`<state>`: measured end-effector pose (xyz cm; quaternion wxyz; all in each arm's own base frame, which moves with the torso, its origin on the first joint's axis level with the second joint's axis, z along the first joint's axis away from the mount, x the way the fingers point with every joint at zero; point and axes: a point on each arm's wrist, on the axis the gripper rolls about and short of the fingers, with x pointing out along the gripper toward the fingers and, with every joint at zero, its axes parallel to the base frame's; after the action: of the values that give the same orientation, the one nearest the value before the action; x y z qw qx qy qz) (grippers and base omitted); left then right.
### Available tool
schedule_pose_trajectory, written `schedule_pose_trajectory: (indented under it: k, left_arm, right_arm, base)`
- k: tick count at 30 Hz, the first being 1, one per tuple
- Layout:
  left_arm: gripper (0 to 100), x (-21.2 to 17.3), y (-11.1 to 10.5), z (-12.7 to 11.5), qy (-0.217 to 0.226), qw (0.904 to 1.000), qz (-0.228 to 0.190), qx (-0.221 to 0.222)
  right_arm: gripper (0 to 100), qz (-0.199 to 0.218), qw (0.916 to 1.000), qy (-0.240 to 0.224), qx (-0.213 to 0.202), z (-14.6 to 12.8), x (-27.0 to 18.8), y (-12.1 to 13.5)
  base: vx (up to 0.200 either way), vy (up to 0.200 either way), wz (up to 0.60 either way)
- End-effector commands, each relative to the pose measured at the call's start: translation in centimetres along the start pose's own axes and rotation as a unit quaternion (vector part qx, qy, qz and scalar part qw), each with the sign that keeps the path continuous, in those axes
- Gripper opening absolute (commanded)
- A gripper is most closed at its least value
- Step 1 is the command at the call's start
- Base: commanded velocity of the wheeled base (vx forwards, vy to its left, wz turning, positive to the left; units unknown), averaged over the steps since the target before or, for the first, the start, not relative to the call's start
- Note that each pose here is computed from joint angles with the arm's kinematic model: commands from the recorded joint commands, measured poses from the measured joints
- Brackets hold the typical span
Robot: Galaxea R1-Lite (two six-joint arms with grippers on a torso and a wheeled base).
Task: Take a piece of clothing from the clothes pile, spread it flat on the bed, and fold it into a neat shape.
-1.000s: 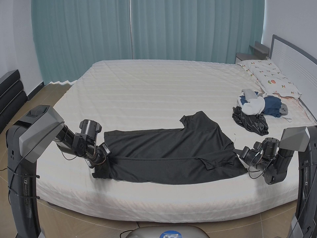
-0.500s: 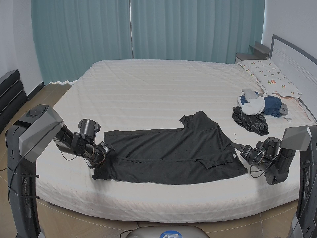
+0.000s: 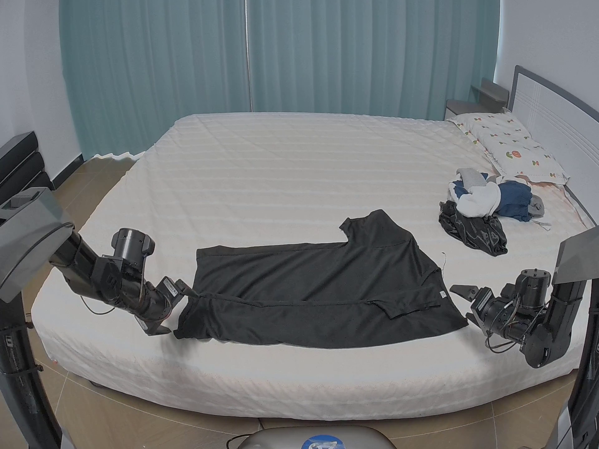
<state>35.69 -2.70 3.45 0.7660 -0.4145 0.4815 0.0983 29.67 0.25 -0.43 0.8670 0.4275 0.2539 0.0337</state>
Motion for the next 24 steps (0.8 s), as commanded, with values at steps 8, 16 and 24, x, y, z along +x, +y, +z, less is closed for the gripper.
schedule_pose_trajectory:
  k: [8, 16, 24]
  left_arm:
    - [100, -0.6, 2.1, -4.3, -0.003, 0.9991, -0.031, 0.028]
    - [100, 1.2, 1.8, -5.9, -0.039, 0.9978, 0.017, 0.051]
    - [100, 3.7, 1.1, -5.9, -0.097, 0.9931, 0.015, 0.065]
  right_arm:
    - [100, -0.037, 0.9972, 0.013, 0.063, -3.0, -1.9, 1.1]
    - [100, -0.039, 0.997, 0.008, 0.066, -3.5, -1.5, 0.3]
    - [100, -0.039, 0.9971, 0.004, 0.066, -3.4, -1.6, 0.4]
  base:
    - [0.0, 0.0, 0.0]
    - [0.0, 0.0, 0.0]
    - [0.0, 0.0, 0.0]
